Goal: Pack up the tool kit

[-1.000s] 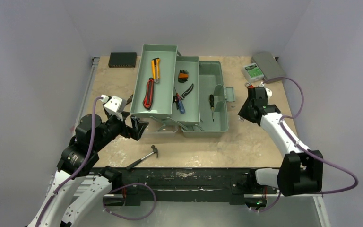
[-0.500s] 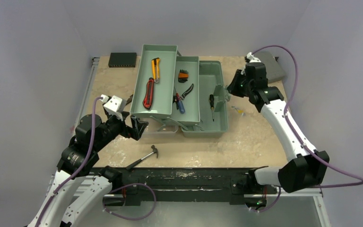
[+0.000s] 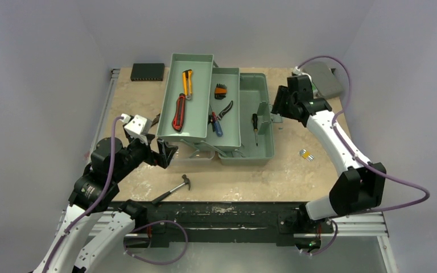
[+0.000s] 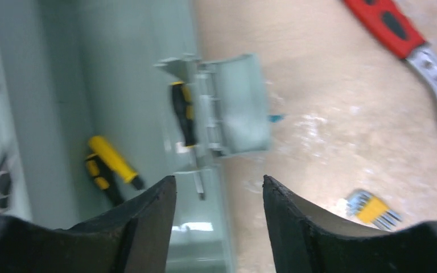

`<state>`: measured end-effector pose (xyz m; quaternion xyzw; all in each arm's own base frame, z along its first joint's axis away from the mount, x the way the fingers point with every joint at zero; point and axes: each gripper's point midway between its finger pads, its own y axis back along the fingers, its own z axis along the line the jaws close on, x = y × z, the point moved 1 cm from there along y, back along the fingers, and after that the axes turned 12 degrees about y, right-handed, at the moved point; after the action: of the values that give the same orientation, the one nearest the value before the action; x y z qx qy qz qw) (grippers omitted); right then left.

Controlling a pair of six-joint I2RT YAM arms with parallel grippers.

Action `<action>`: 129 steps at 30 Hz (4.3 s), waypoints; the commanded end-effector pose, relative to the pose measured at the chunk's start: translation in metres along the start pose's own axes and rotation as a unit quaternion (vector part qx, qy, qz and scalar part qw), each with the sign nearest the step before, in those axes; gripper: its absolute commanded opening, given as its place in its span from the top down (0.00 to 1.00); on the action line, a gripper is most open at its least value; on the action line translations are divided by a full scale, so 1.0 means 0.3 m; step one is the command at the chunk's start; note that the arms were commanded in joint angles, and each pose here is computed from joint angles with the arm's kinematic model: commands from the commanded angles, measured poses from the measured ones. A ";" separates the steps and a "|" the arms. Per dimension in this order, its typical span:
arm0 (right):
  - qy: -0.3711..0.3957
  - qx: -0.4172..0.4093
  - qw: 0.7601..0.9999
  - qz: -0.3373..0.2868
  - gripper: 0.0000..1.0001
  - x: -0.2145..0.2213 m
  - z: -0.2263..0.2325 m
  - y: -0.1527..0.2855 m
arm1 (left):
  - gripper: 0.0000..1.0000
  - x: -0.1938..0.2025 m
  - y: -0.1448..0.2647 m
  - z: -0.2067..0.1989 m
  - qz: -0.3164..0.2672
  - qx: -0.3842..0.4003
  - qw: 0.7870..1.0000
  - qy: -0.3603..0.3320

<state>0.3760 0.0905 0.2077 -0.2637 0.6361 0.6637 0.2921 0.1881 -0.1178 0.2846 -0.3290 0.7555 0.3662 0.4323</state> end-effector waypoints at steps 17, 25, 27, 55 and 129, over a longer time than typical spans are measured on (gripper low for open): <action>-0.084 0.216 0.951 0.205 0.13 0.518 -0.451 -0.113 | 0.05 -0.027 0.014 -0.012 -0.019 0.008 1.000 -0.007; -0.159 0.231 0.941 0.187 0.18 0.601 -0.509 -0.135 | 0.05 -0.024 0.017 -0.007 -0.019 0.003 1.000 -0.008; -0.166 0.235 0.940 0.185 0.19 0.605 -0.525 -0.145 | 0.05 -0.023 0.016 -0.007 -0.019 0.003 1.000 -0.008; -0.280 0.226 0.922 0.143 0.22 0.572 -0.533 -0.182 | 0.05 -0.026 0.026 -0.009 -0.022 0.004 1.000 -0.012; -0.510 0.376 0.756 0.164 0.05 0.571 -0.607 -0.122 | 0.05 -0.036 0.031 0.014 -0.030 -0.015 0.999 -0.019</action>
<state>0.2704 -0.0710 0.0423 0.3532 0.6201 0.4667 0.5225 0.1848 -0.1099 0.2896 -0.3451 0.7394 0.3710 0.4434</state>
